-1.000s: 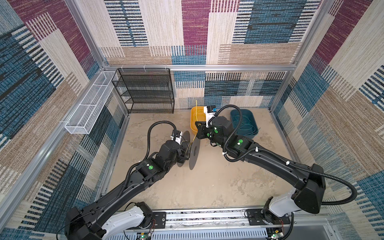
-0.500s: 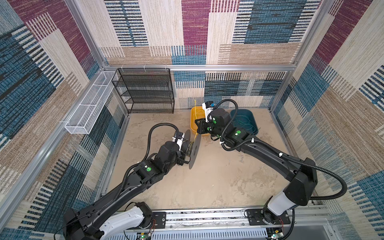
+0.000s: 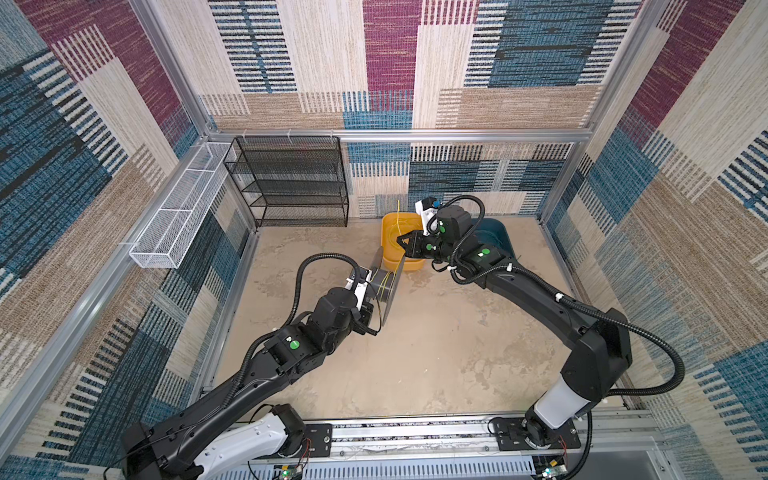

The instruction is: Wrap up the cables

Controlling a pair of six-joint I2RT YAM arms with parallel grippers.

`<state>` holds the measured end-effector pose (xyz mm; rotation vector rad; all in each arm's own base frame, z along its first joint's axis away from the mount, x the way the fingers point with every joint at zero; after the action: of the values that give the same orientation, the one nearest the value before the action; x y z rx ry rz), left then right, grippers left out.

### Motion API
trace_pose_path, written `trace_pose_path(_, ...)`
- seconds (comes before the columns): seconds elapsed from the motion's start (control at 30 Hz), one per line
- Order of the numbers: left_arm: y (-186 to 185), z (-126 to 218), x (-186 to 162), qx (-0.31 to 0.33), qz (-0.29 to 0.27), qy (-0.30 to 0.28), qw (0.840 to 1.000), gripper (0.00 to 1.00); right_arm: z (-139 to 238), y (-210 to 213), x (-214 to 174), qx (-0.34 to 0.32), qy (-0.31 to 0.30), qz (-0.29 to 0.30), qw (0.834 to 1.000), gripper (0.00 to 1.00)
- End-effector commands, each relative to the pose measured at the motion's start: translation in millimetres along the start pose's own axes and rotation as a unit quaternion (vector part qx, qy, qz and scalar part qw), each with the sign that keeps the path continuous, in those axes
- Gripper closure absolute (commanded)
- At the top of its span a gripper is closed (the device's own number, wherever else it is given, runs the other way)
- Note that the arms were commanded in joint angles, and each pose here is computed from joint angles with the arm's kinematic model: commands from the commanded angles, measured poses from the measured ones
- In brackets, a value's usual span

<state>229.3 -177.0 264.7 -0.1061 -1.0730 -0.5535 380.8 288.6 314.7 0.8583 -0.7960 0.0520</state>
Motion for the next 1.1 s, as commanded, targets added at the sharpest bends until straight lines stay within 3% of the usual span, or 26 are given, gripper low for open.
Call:
trace_pose_path(0.0,-3,7,-59,-0.016,-0.109,0.135,0.985,1.00,18,4,67,0.016,-0.158,-0.003,0.987,1.00)
trace_pose_path(0.4,-10,6,-54,-0.015,-0.130,0.116,0.985,1.00,22,-33,61,0.028,-0.138,-0.062,0.988,1.00)
trace_pose_path(0.87,-17,5,-36,-0.017,-0.102,0.054,0.993,1.00,24,-66,36,0.022,-0.101,-0.100,0.990,1.00)
trace_pose_path(1.07,-12,3,-26,0.014,-0.148,0.035,0.988,1.00,24,-72,21,0.031,-0.073,-0.110,0.991,0.98)
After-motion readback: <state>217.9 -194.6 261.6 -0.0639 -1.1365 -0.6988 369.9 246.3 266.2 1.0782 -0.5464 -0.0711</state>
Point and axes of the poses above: each gripper's point midway between its finger pads, its own z axis back along the fingers, its own y axis along the line the jaws close on, x = y × z, the point moved 4 cm from there along z, back along the fingers, and after that the axes turned 6 degrees about -z, right-handed, at the moved point
